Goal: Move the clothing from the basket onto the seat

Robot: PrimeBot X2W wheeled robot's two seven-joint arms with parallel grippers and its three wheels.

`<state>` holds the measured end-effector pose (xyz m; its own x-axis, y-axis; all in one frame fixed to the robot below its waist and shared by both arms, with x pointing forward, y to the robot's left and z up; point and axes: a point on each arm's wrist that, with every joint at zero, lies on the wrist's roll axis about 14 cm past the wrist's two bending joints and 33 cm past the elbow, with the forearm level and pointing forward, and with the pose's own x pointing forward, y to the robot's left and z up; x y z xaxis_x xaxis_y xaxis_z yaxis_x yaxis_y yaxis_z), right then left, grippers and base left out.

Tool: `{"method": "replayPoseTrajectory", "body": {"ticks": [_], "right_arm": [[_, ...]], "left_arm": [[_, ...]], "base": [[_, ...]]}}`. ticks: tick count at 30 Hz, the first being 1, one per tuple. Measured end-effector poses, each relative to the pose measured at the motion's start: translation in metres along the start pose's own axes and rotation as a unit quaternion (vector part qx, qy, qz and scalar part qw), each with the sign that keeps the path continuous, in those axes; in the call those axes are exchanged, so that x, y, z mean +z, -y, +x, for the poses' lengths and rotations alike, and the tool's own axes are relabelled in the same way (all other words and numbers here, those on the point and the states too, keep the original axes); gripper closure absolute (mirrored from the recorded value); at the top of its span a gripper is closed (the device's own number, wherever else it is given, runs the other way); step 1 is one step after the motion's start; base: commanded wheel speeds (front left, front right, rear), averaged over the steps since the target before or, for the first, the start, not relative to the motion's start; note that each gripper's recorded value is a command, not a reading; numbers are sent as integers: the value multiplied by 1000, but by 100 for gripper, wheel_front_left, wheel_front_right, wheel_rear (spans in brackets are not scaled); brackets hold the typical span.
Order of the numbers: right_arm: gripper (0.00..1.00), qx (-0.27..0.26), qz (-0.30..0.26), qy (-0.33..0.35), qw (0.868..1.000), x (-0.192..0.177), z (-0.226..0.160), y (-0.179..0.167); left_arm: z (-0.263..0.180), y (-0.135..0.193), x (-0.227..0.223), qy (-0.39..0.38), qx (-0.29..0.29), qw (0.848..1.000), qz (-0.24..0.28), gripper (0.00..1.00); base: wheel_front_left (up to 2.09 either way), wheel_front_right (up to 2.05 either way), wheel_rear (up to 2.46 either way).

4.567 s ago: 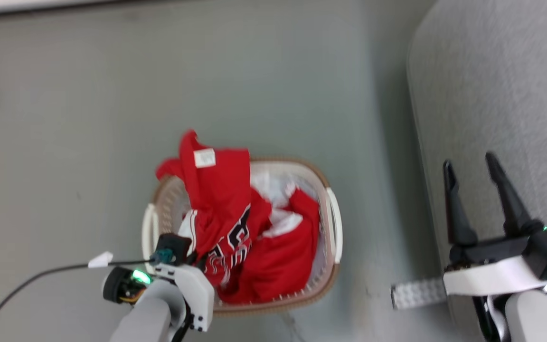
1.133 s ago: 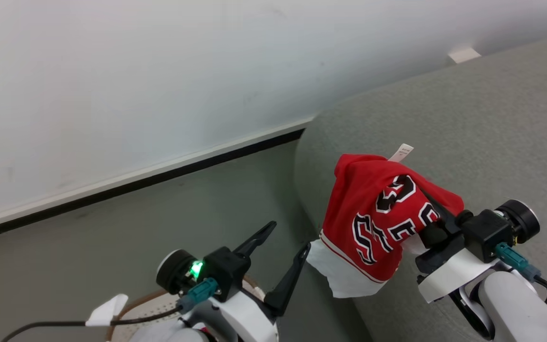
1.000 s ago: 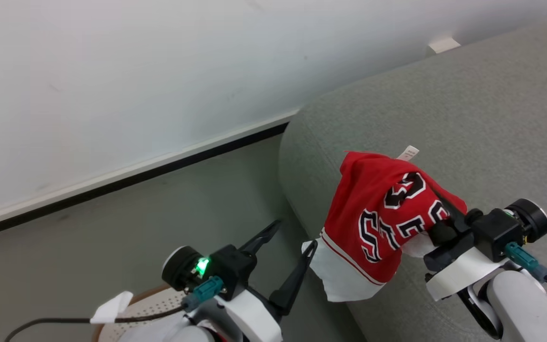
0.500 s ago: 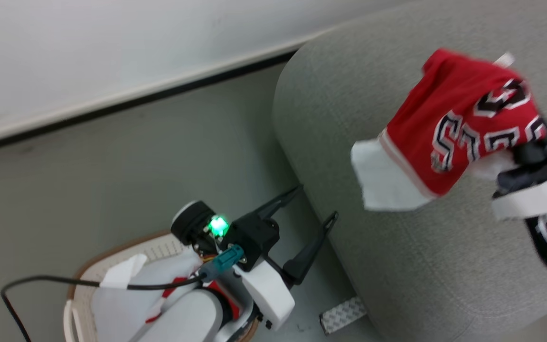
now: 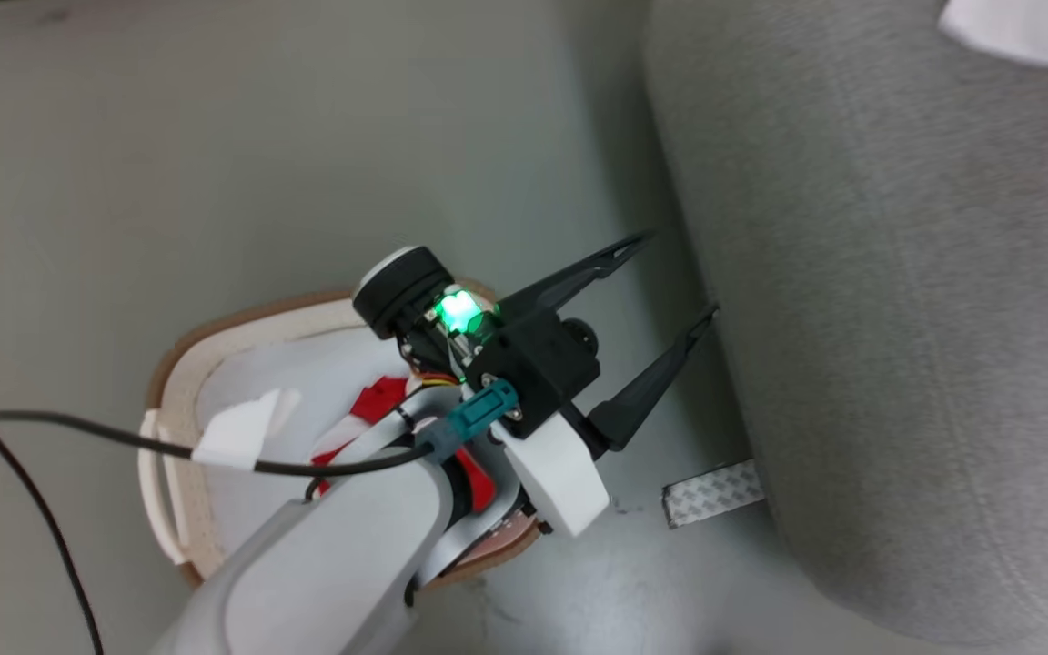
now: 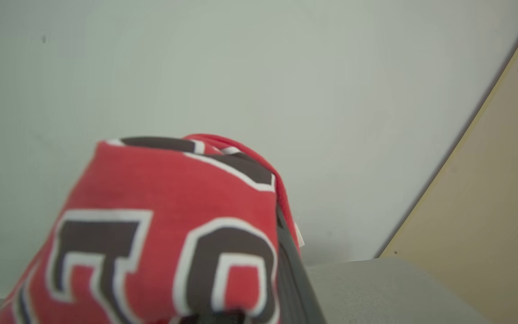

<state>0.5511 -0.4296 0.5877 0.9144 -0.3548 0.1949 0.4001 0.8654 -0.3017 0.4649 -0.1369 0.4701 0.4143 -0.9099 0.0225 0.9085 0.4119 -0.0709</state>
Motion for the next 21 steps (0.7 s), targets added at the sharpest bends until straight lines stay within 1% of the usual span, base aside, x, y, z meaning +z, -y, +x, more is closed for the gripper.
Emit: {"method": "replayPoseTrajectory", "body": {"ticks": [3,6,7,8,9,12,14,17,21], "right_arm": [[100,-17,-13,-41,999,-32,11,1],[100,-27,-14,-92,995,-74,7,-8],[95,-30,-13,-104,994,-85,4,-11],[62,-32,-11,-116,993,-95,1,-15],[0,-32,-7,-130,991,-107,-4,-20],[0,-21,2,-169,985,-135,-24,-38],[0,-25,21,-170,985,-137,-34,-45],[0,-7,31,-192,981,-150,-61,-64],[0,13,31,-182,983,-142,-88,-75]], "left_arm": [[-4,-13,-14,-9,12,1000,-8,0],[-11,-24,-31,-24,26,999,-15,0],[-13,-26,-35,-28,29,999,-17,0],[-14,-28,-38,-29,33,999,-18,0],[-16,-30,-41,-32,36,999,-20,0],[-17,-33,-42,-31,42,998,-21,0],[-16,-33,-38,-27,44,998,-19,0],[-14,-32,-32,-22,46,999,-21,0],[-12,-32,-21,-13,51,998,-18,0]], "base": [[0,0,0],[0,0,0],[0,0,0],[0,0,0],[0,0,0],[0,0,0],[0,0,0],[0,0,0],[0,0,0]]}}
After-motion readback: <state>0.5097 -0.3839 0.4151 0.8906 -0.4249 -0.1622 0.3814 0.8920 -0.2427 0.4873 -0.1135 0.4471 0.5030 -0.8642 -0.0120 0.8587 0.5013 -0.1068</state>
